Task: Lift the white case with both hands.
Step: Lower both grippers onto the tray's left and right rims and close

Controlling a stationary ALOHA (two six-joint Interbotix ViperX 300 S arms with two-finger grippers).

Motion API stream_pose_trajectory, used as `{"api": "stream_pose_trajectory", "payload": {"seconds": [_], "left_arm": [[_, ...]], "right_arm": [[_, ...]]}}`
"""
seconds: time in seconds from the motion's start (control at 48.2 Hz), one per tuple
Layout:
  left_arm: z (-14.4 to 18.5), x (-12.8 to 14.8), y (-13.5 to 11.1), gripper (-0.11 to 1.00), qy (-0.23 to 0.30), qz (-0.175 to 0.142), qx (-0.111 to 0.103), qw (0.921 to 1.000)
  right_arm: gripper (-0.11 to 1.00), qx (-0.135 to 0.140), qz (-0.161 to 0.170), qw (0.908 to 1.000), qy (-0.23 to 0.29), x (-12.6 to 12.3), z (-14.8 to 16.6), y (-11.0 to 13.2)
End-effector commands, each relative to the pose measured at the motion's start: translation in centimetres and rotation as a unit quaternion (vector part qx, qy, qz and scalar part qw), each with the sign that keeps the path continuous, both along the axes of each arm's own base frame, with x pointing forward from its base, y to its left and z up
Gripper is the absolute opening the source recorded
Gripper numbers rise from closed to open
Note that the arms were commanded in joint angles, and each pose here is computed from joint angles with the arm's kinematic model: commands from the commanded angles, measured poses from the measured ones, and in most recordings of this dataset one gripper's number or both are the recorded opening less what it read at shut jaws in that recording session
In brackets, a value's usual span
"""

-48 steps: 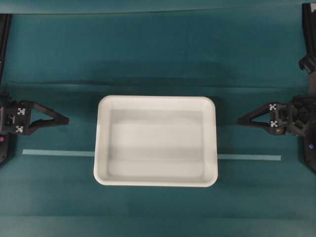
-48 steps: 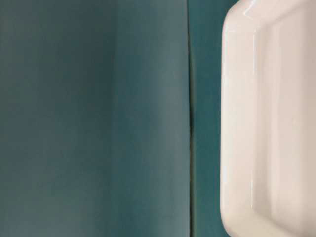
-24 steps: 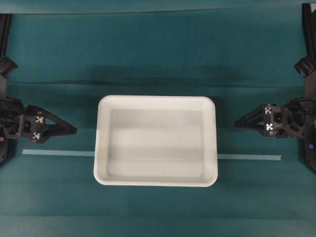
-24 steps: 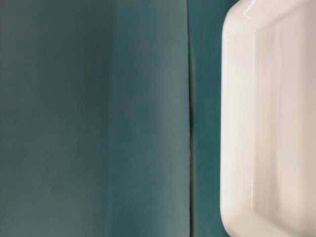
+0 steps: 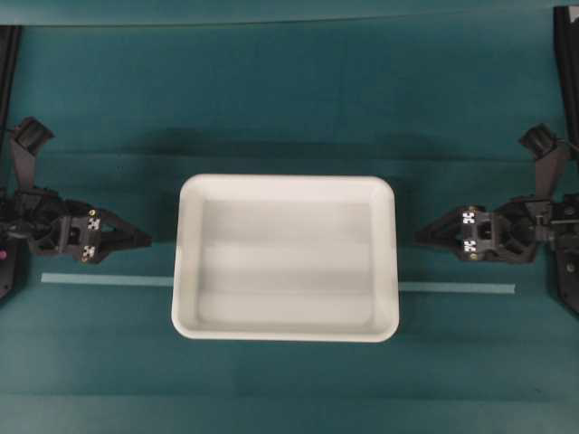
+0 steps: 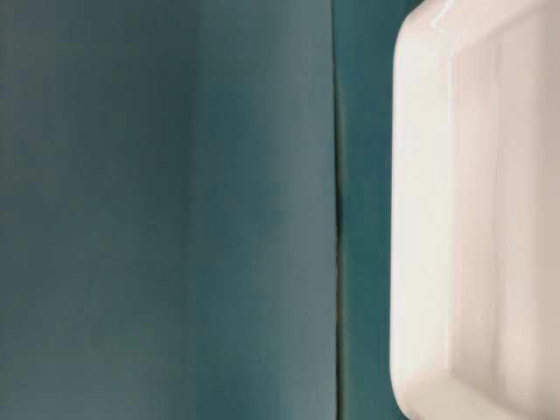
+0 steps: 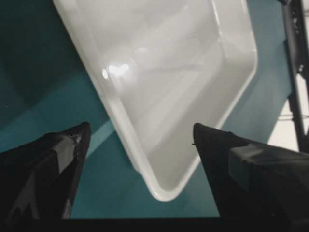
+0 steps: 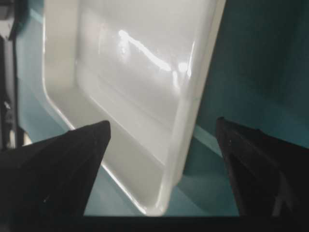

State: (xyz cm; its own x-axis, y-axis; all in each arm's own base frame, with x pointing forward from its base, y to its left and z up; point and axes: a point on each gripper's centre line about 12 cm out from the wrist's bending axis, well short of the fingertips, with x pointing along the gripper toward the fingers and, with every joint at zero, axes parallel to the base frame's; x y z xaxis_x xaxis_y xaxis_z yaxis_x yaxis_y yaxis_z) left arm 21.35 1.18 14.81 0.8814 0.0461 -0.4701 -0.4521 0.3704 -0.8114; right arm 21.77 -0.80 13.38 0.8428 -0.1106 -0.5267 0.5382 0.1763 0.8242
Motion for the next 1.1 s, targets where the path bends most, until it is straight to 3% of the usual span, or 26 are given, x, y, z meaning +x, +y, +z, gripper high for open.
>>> {"api": "stream_pose_trajectory", "payload": {"seconds": [0.0, 0.187, 0.789, 1.079], "left_arm": [[-0.8, 0.5, -0.3, 0.92, 0.012, -0.008, 0.001, 0.9999], [-1.9, 1.0, -0.3, 0.92, 0.008, -0.01, 0.0, 0.9999], [-4.6, 4.8, 0.0, 0.92, 0.005, -0.008, -0.001, 1.0], [-4.8, 4.8, -0.2, 0.92, 0.008, -0.011, -0.001, 0.9999]], "right_arm": [[0.93, -0.004, 0.0, 1.0, 0.001, 0.6, -1.1, 0.5], [0.93, 0.013, -0.013, 0.9998, 0.008, 0.7, -3.1, 1.2], [0.93, 0.001, -0.03, 0.9995, -0.001, 2.6, -4.2, 0.9], [0.93, -0.001, -0.036, 0.9994, -0.002, 3.7, -4.5, 0.9]]}}
